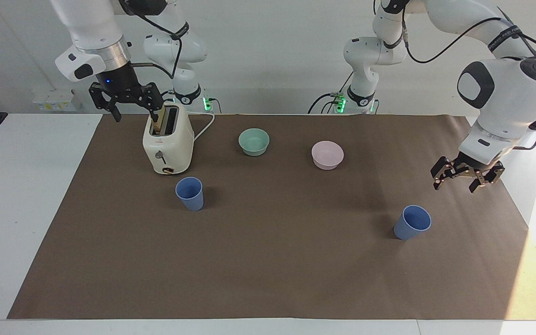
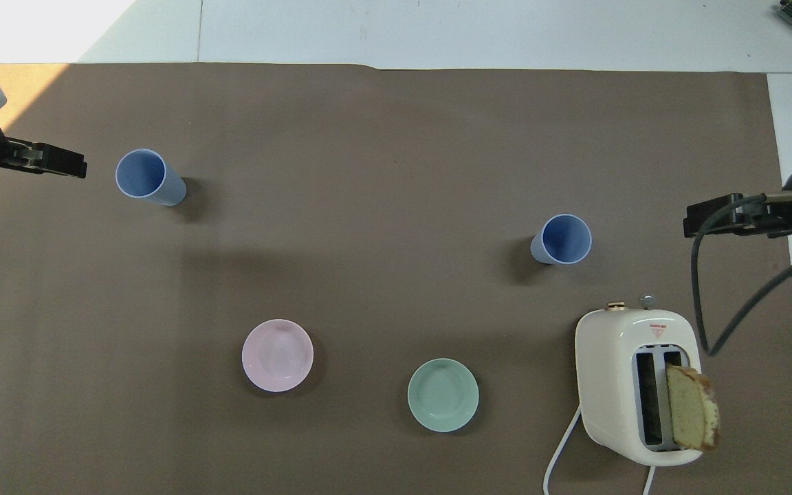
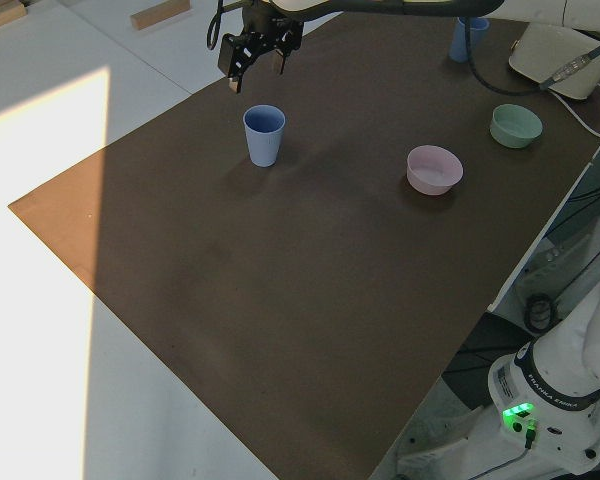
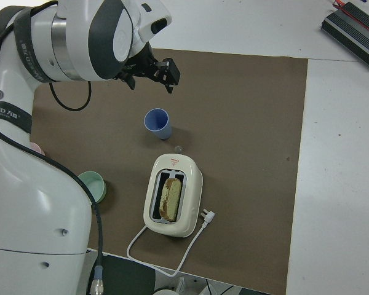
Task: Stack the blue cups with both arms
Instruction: 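Reach the left gripper to the nearby blue cup and grasp it, then carry the blue cup with the left gripper toward the table center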
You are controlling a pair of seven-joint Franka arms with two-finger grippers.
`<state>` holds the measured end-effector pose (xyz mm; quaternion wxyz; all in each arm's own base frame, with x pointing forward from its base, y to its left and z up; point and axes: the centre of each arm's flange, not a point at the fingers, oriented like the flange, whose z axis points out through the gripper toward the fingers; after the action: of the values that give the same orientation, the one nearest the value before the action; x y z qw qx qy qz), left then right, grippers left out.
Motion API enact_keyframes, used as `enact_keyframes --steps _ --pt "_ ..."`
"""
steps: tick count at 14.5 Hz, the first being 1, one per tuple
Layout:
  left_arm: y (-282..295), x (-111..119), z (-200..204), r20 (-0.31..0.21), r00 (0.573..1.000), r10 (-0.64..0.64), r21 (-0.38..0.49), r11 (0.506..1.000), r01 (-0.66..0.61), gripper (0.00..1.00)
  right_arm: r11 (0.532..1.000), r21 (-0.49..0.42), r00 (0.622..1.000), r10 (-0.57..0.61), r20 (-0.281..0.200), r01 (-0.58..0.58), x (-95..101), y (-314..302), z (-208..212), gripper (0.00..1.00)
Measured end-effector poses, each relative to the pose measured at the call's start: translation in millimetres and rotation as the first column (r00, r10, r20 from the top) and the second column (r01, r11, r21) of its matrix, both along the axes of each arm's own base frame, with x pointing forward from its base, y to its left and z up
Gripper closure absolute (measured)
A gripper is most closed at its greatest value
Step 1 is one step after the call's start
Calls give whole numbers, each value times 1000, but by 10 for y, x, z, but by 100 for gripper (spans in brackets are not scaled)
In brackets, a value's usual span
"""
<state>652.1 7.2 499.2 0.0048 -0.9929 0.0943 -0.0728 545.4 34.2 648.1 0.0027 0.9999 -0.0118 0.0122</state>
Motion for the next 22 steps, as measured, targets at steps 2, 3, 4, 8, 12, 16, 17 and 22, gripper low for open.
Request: enact_keyframes --steps 2,3,4,8,12,16,17,22 --pt "-16 59 -358 -20 1000 -3 2 1000 3 6 1000 0 1000 0 0 0 0 0 0 0" --pt "-28 76 -521 -16 1000 -5 2 1000 5 9 1000 0 1000 0 0 0 0 0 0 0" --pt "-35 82 -661 -8 1000 -7 2 1000 7 10 1000 0 1000 0 0 0 0 0 0 0" --pt "-47 66 -936 -8 1000 -26 -22 999 25 23 1000 0 1000 0 0 0 0 0 0 0" --pt "-79 94 -1157 33 999 -18 -38 999 19 29 1000 0 1000 0 0 0 0 0 0 0" --pt "-80 23 -1336 3 1000 -18 -38 999 18 43 1000 0 1000 0 0 0 0 0 0 0" --pt "-85 19 -1344 2 1000 -19 -39 999 19 58 1000 0 1000 0 0 0 0 0 0 0" --pt "-346 -15 -1135 18 998 -53 -48 997 54 96 1000 0 1000 0 0 0 0 0 0 0"
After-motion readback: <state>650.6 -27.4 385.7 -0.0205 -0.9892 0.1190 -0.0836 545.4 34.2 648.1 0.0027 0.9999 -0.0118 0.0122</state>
